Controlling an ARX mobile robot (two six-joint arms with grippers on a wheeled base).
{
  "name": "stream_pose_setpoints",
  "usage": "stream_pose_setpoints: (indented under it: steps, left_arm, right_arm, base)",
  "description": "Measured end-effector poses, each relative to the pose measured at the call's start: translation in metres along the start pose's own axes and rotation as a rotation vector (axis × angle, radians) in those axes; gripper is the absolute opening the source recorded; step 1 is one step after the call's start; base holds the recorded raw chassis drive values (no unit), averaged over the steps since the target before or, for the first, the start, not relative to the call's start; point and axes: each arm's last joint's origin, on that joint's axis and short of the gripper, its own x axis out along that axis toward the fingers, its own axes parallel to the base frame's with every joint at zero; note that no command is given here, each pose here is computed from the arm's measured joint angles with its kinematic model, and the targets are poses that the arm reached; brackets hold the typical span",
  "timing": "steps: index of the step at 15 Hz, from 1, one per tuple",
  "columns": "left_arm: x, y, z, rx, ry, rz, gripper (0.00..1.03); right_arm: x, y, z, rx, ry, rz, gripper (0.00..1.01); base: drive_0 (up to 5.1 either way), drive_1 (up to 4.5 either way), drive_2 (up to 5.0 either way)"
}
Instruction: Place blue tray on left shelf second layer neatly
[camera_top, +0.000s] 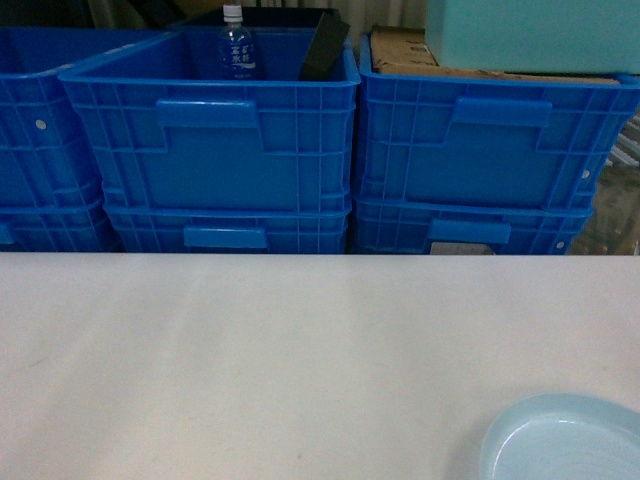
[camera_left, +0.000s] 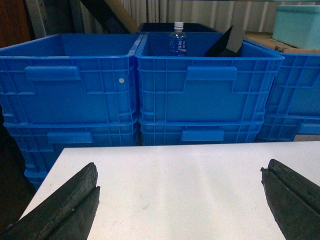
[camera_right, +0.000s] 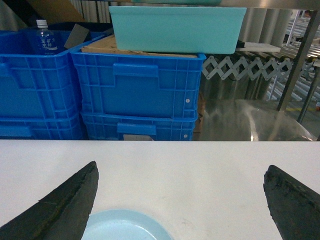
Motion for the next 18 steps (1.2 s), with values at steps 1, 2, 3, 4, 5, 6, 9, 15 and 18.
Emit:
stream_pose_setpoints:
  steps: [1, 2, 3, 4, 5, 6, 9, 15, 18]
  left_arm:
    - [0.000, 0.000, 0.000, 0.000, 0.000, 0.000, 0.98]
    - [0.000, 0.000, 0.000, 0.000, 0.000, 0.000, 0.98]
    - [0.000, 0.000, 0.000, 0.000, 0.000, 0.000, 0.98]
    - [0.000, 0.000, 0.000, 0.000, 0.000, 0.000, 0.98]
    - [0.000, 0.000, 0.000, 0.000, 0.000, 0.000, 0.98]
    - [0.000, 0.000, 0.000, 0.000, 0.000, 0.000, 0.98]
    - [0.000, 0.000, 0.000, 0.000, 0.000, 0.000, 0.98]
    - [0.000, 0.000, 0.000, 0.000, 0.000, 0.000, 0.98]
    - [0.000, 0.000, 0.000, 0.000, 0.000, 0.000, 0.98]
  right_arm:
    - [0.000, 0.000, 0.000, 0.000, 0.000, 0.000, 0.98]
    - [0.000, 0.000, 0.000, 0.000, 0.000, 0.000, 0.98]
    - [0.000, 0.000, 0.000, 0.000, 0.000, 0.000, 0.98]
    - [0.000, 0.000, 0.000, 0.000, 0.000, 0.000, 0.98]
    - [0.000, 0.000, 0.000, 0.000, 0.000, 0.000, 0.98]
    - [0.000, 0.000, 0.000, 0.000, 0.000, 0.000, 0.98]
    - [0.000, 0.000, 0.000, 0.000, 0.000, 0.000, 0.98]
    - [0.029, 0.018, -0.003, 0.088, 0.110, 0.092, 0.98]
    - [0.082, 0.004, 0.014, 0.224, 0.158, 0.051, 0.98]
  base:
    - [0.0, 0.00, 0.0]
    - [0.0, 0.00, 0.0]
    - [0.0, 0.00, 0.0]
    - [0.0, 0.00, 0.0]
    - [0.0, 0.00, 0.0]
    - [0.0, 0.00, 0.0]
    - [0.0, 0.00, 0.0]
    - [0.0, 0.00, 0.0]
    - [0.0, 0.00, 0.0]
